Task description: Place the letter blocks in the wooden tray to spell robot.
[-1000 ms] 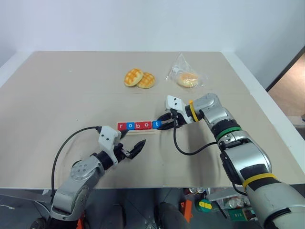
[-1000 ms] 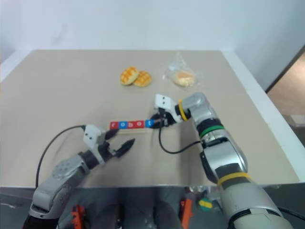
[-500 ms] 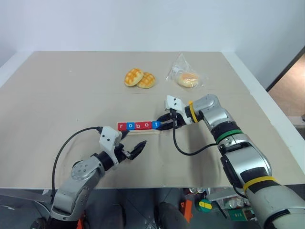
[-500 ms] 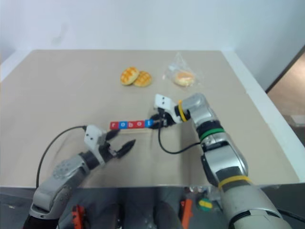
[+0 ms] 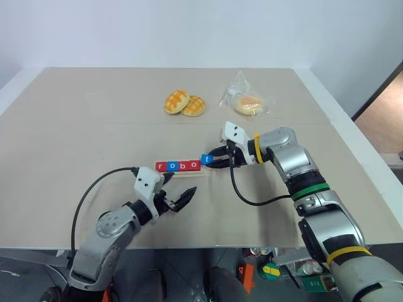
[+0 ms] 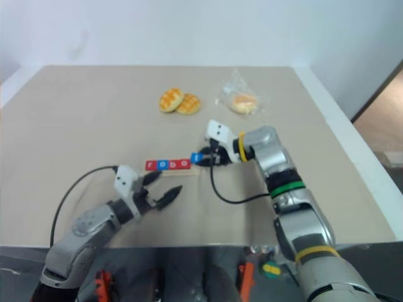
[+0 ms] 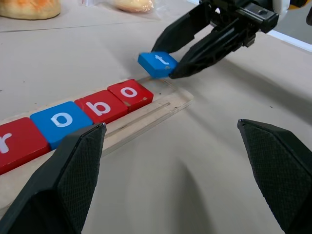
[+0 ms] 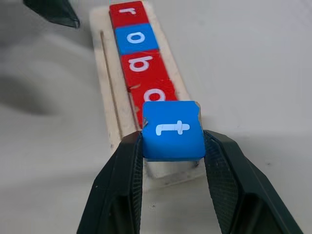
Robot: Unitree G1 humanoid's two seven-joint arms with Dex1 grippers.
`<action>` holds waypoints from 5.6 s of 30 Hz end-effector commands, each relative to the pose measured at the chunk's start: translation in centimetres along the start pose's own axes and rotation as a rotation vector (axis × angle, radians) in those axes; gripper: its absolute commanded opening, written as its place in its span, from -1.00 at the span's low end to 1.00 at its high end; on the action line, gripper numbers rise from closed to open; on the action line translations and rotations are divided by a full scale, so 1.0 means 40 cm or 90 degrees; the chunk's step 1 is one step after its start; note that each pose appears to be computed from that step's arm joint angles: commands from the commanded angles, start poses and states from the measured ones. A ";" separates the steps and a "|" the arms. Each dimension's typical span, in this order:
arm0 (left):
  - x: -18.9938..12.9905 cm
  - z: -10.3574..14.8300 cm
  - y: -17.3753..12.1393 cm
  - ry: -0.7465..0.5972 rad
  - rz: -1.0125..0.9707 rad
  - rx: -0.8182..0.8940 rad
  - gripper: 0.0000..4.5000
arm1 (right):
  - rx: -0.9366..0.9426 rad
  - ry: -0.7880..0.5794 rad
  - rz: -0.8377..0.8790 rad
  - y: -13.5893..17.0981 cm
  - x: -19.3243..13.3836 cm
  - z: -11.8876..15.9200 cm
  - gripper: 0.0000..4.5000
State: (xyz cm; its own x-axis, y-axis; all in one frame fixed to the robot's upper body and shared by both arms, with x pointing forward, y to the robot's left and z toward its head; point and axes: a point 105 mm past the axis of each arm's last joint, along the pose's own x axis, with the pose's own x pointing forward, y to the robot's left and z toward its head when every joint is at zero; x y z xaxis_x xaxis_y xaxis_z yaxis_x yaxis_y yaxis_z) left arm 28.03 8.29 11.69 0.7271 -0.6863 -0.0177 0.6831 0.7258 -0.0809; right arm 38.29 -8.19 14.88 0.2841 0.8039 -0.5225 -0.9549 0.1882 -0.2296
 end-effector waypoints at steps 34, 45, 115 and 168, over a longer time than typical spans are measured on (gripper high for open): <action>-0.007 0.017 0.008 -0.011 0.010 0.016 1.00 | 0.165 -0.195 -0.308 -0.018 -0.110 0.018 -0.33; -0.004 0.019 -0.001 -0.017 -0.009 0.016 1.00 | 0.228 -0.155 -0.478 0.032 -0.069 -0.038 -1.00; 0.002 0.017 -0.003 -0.014 -0.016 0.015 1.00 | 0.200 -0.121 -0.445 0.068 0.023 -0.016 -1.00; -0.033 0.047 0.058 -0.041 0.041 0.026 1.00 | 0.205 -0.205 -0.448 0.043 -0.044 0.031 -0.62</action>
State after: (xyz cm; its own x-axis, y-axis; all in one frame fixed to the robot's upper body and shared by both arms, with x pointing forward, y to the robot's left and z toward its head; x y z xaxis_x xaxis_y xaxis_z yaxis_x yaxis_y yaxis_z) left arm 28.47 9.39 11.81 0.7446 -0.6674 -0.0111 0.6649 0.7432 -0.0749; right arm 36.17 -7.32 13.16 0.8156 0.5462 -0.1907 -0.5733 0.8075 -0.1391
